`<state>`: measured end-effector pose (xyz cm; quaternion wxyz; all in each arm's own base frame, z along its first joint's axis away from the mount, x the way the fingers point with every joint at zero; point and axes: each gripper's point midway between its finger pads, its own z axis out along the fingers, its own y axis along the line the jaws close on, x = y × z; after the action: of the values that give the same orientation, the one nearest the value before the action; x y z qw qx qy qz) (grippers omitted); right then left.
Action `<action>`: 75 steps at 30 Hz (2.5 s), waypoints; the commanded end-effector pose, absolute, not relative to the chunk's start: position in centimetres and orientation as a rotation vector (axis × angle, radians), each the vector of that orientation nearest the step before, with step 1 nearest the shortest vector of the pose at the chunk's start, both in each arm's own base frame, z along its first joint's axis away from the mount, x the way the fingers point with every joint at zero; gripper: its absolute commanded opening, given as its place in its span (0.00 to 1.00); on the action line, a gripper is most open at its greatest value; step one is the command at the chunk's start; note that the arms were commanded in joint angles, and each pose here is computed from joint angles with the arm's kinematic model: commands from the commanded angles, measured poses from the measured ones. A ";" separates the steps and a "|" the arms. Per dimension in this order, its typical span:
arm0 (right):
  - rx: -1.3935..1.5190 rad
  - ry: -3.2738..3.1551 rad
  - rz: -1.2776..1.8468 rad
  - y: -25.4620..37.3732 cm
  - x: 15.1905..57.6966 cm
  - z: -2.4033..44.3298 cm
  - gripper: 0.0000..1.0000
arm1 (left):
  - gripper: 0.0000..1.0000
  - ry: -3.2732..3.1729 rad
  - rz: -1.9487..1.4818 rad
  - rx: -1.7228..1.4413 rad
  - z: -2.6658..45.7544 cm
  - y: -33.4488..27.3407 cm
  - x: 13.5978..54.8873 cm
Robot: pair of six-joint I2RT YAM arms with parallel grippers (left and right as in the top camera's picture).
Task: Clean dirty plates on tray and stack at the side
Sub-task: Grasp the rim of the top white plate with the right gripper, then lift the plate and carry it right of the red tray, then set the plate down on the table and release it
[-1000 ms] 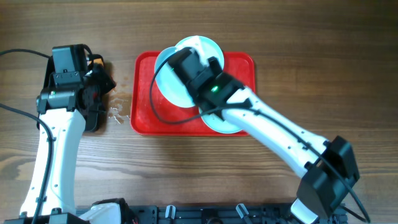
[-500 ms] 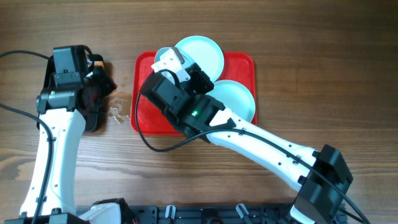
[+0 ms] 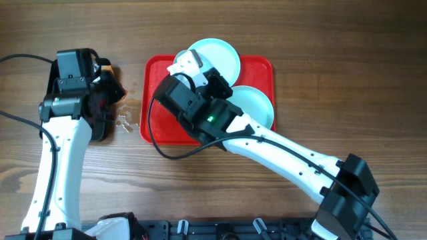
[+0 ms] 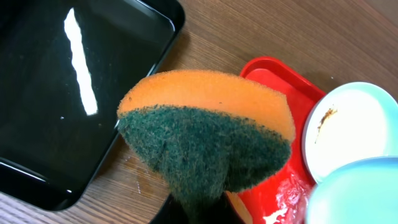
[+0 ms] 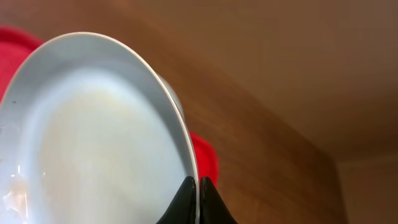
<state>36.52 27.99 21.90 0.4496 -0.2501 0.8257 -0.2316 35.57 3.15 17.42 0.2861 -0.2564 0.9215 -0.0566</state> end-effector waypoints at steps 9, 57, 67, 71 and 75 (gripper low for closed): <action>-0.744 1.995 -0.626 28.7 36.2 22.3 0.04 | 0.04 2.436 -0.196 -0.692 18.3 2.9 36.1; 0.581 2.565 0.692 -2.4 40.9 14.0 0.52 | 0.04 2.472 -0.188 -0.698 17.4 2.8 35.4; -0.147 2.570 0.575 17.4 42.8 14.8 1.00 | 0.04 2.555 -0.330 -0.407 16.5 -1.5 36.2; -0.142 2.649 0.526 19.0 45.2 10.4 0.97 | 0.04 2.595 -0.325 -0.378 15.6 -1.9 35.9; -0.080 2.636 0.482 19.0 47.8 7.3 0.73 | 0.04 2.615 -0.324 -0.383 15.1 -1.9 35.9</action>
<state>45.46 19.21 7.67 0.2015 -0.0481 0.9589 0.1940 35.80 -1.50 15.40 0.2428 -0.1564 0.9507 -0.1131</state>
